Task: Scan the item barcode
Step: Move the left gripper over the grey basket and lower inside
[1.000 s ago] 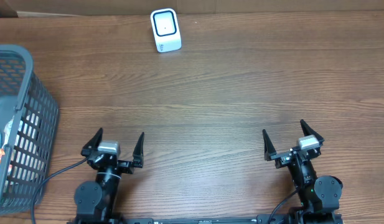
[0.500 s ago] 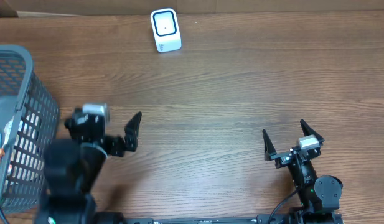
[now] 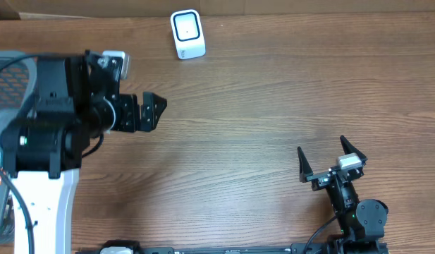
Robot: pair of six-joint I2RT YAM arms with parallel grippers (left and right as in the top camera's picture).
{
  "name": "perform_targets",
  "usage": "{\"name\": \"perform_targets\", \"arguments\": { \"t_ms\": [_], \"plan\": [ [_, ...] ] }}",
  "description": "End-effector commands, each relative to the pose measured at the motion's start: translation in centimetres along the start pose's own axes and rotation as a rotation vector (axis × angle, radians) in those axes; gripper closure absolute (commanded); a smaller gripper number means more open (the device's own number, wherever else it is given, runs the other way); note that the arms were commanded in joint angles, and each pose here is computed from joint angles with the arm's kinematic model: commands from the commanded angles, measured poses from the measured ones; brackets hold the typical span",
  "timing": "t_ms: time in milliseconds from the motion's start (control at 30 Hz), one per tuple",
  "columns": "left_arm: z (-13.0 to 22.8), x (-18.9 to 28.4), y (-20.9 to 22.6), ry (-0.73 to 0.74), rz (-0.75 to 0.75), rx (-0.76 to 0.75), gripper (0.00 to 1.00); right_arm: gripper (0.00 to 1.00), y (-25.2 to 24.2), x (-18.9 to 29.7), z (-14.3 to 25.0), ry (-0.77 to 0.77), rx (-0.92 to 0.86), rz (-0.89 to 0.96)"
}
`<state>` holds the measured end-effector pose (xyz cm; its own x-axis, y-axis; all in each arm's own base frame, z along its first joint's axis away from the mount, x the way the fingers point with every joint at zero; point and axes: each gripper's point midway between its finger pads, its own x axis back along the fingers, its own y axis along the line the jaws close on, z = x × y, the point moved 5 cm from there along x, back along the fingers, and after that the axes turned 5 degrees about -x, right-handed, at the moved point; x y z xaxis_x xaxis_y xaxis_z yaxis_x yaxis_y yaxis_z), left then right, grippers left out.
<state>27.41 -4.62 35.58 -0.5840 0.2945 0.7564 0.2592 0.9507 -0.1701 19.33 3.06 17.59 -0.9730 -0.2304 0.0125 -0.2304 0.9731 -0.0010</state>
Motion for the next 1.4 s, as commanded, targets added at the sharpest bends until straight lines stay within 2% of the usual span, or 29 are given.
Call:
{"name": "perform_targets", "arguments": {
  "t_ms": [0, 233, 367, 767, 1100, 1367],
  "plan": [
    [-0.8, -0.6, -0.4, 0.011, 0.047, 0.018, 0.0, 0.0, 0.0, 0.0, 0.2, -0.004, -0.006, 0.002],
    [-1.2, -1.9, -0.3, 0.031, 0.078, 0.05, 0.0, 0.0, 0.0, 0.0, 0.2, -0.004, -0.006, 0.003],
    [-2.1, -1.0, 0.3, -0.006, 0.027, 0.12, 0.0, 0.0, 0.0, 0.0, 0.2, -0.004, -0.006, 0.002],
    [-4.5, 8.0, 5.9, -0.225, -0.173, 0.33, 0.0, 0.0, 0.0, 0.0, 0.2, -0.004, -0.006, 0.003],
    [-2.2, 13.6, 12.7, -0.308, -0.48, 0.536, 0.0, 0.0, 0.0, 0.0, 0.2, -0.004, -0.006, 0.002],
    [0.3, 16.3, 16.1, -0.343, -0.618, 0.714, 0.0, 0.0, 0.0, 0.0, 0.2, -0.004, -0.006, 0.002]
  ]
}}
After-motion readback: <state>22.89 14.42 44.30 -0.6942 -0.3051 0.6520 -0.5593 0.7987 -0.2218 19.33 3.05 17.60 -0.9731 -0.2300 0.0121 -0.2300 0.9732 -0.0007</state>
